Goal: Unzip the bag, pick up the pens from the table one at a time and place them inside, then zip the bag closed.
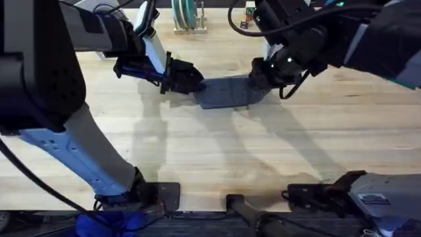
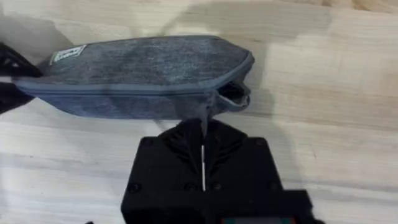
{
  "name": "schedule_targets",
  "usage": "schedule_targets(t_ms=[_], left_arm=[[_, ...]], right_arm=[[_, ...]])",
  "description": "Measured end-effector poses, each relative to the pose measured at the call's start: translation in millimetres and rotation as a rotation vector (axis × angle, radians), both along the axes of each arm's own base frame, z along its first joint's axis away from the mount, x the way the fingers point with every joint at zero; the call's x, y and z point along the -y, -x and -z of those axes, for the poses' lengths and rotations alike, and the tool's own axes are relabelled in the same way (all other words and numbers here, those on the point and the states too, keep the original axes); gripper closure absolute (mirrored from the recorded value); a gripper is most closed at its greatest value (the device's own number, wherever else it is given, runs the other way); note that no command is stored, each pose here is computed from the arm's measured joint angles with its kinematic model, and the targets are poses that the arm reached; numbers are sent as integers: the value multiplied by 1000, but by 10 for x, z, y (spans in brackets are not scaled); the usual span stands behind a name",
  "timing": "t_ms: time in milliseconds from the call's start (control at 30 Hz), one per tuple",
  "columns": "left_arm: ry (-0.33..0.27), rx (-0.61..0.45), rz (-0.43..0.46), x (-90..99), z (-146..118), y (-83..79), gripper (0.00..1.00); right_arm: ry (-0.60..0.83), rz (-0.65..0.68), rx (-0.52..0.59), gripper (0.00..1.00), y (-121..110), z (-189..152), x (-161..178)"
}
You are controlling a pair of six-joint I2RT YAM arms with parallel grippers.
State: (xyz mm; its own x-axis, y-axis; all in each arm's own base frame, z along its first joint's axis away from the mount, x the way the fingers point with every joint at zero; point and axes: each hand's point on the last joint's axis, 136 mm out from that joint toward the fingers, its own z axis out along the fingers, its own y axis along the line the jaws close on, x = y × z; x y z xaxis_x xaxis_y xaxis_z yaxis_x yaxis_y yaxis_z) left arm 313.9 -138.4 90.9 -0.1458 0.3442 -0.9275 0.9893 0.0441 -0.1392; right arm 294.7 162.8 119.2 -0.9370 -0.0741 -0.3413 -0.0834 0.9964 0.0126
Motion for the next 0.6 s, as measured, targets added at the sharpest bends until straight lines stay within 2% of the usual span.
schedule_targets(t_ms=[267,600], left_arm=[[0,-1,0,0,0,2,959],[0,-3,1,2,0,6,959]], right_arm=[[37,30,-48,969,64,35,178],[42,57,-59,969,46,34,276]])
